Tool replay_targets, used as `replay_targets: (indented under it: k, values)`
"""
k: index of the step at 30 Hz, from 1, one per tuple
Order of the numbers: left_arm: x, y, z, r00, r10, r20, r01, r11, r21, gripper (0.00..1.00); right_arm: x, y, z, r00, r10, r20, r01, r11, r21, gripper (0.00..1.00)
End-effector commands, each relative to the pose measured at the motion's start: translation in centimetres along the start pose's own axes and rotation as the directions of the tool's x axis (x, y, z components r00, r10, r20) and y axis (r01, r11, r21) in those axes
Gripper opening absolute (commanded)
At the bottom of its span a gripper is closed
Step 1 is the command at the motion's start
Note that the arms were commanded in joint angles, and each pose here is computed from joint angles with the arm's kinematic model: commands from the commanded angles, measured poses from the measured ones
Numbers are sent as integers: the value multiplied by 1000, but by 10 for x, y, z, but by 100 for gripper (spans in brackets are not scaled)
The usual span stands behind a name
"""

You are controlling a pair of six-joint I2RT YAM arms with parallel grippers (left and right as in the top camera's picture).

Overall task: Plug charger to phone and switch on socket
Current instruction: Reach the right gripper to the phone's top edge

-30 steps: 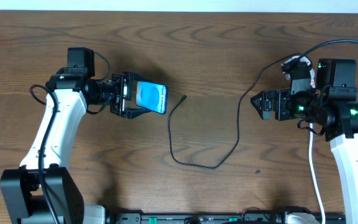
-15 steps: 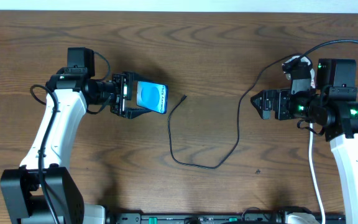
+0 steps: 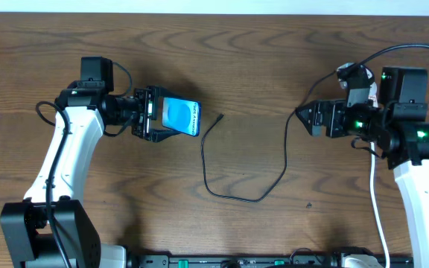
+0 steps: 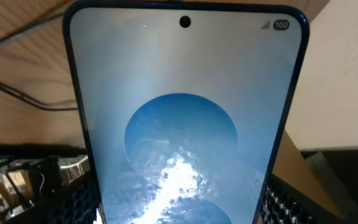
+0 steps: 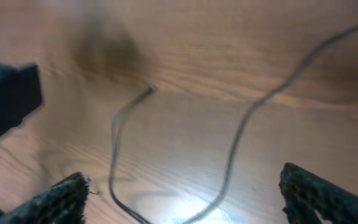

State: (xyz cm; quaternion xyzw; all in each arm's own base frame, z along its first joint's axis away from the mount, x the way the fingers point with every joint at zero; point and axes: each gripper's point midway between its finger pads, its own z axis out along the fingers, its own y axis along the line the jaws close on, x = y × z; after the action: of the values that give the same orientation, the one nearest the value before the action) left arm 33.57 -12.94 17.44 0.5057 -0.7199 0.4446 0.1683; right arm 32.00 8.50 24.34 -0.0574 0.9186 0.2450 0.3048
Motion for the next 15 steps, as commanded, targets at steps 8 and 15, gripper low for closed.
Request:
replay_targets:
  k: [8, 15]
  values:
    - [-18, -8, -12, 987, 25, 158, -26, 1000, 5, 70, 0, 76, 48, 998, 41, 46, -30, 974, -225, 85]
    - [-21, -7, -12, 984, 26, 179, -26, 1000, 0, 70, 9, 125, 85, 999, -12, 47, 26, 951, -309, 85]
